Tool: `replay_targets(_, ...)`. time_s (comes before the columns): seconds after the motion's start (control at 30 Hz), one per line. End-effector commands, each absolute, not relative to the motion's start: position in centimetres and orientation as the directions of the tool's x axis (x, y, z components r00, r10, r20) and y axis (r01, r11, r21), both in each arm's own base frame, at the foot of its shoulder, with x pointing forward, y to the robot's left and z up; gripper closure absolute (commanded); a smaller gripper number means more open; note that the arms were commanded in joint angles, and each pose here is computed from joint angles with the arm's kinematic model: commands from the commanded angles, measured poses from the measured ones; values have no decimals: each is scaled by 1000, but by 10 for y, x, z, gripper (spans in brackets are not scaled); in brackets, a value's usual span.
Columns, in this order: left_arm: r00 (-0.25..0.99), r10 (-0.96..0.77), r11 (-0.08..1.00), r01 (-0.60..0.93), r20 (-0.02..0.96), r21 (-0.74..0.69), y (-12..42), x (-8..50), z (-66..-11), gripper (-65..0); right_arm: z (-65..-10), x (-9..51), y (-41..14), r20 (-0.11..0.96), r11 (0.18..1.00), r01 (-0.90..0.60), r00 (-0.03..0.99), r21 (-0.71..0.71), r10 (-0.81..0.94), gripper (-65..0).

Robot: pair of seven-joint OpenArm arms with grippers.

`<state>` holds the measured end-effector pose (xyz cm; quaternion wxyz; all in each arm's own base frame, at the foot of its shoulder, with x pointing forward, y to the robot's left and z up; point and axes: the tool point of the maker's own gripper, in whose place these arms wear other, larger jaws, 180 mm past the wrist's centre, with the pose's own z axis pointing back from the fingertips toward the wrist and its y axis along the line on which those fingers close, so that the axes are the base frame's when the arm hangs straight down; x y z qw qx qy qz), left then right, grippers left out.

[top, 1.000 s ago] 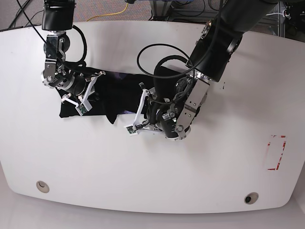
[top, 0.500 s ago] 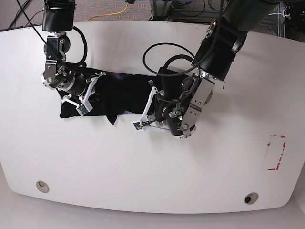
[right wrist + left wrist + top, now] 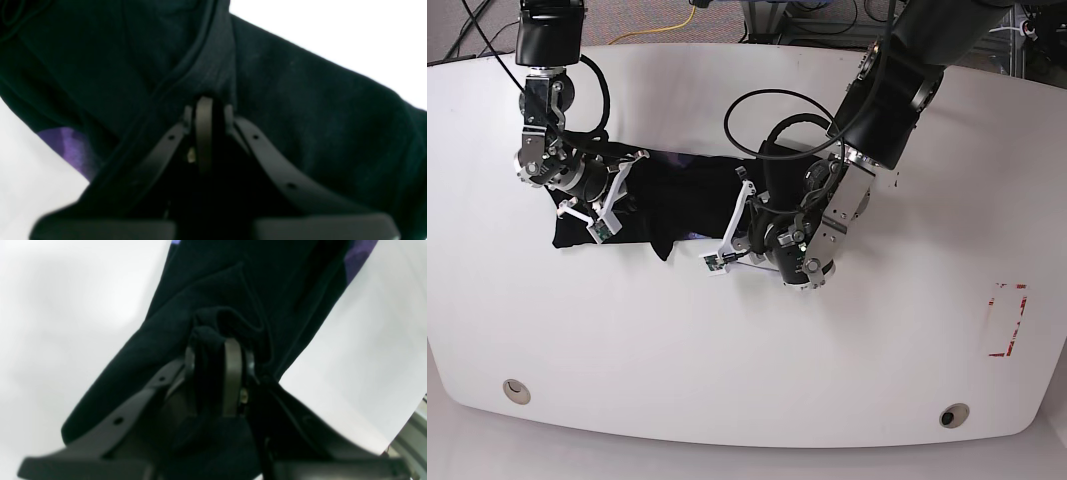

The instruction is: Layout the t-shirt on the table in an organized manner, then fold the t-shirt properly

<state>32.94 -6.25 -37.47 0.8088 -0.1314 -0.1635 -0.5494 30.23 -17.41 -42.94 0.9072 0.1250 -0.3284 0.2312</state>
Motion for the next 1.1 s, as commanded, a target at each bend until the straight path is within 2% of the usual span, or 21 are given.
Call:
replay_targets(0.0, 313, -827, 355, 935, 466, 1, -74, 344, -354, -81, -447, 286, -188, 550, 860, -509, 729, 37, 408, -43)
replay_targets(0.4, 361, -802, 398, 917, 476, -25, -88, 361, -358, -81, -447, 286, -190, 548, 860, -509, 729, 34, 410, -43)
replay_targets(0.63, 350, -786, 401, 916, 510, -9, -93, 375, -347, -81, -447, 286, -190, 548, 860, -509, 729, 34, 410, -43)
replay_targets(1.07, 341, -788, 399, 917, 512, 5, -91, 380, -342, -81, -447, 286, -191, 548, 861, -508, 729, 33, 409, -43)
